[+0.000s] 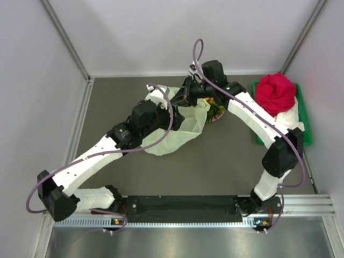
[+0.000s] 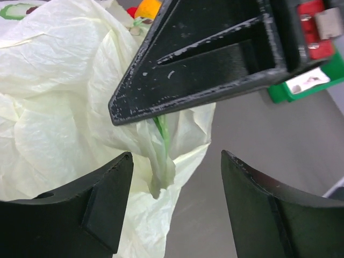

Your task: Place the fruits into the plastic bag

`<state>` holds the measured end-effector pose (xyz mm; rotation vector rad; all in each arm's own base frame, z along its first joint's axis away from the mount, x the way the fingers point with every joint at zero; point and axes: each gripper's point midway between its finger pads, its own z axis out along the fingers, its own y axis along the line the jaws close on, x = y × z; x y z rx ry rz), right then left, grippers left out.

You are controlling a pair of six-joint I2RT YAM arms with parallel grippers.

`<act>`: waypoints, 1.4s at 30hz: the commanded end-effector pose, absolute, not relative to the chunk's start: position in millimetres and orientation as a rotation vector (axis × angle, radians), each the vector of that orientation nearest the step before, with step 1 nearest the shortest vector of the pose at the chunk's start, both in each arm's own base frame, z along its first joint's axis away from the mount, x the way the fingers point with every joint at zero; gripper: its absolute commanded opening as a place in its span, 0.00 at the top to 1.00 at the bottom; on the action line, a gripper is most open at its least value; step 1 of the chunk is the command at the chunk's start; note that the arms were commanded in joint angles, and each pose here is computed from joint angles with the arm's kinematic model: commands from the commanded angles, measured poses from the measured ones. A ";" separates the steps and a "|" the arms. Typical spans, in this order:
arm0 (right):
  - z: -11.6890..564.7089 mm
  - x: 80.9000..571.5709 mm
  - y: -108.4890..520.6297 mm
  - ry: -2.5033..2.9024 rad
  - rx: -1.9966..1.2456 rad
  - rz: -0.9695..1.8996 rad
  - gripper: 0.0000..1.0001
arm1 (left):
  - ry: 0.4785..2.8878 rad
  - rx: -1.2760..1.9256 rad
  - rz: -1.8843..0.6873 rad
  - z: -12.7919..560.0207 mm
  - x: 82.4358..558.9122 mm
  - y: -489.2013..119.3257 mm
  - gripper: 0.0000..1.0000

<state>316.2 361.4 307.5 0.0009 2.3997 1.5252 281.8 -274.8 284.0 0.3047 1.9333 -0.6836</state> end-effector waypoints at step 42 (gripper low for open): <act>135.3 278.7 421.6 2.541 -0.489 1.135 0.50 | 1.856 0.084 -0.734 327.7 233.1 -208.3 1.00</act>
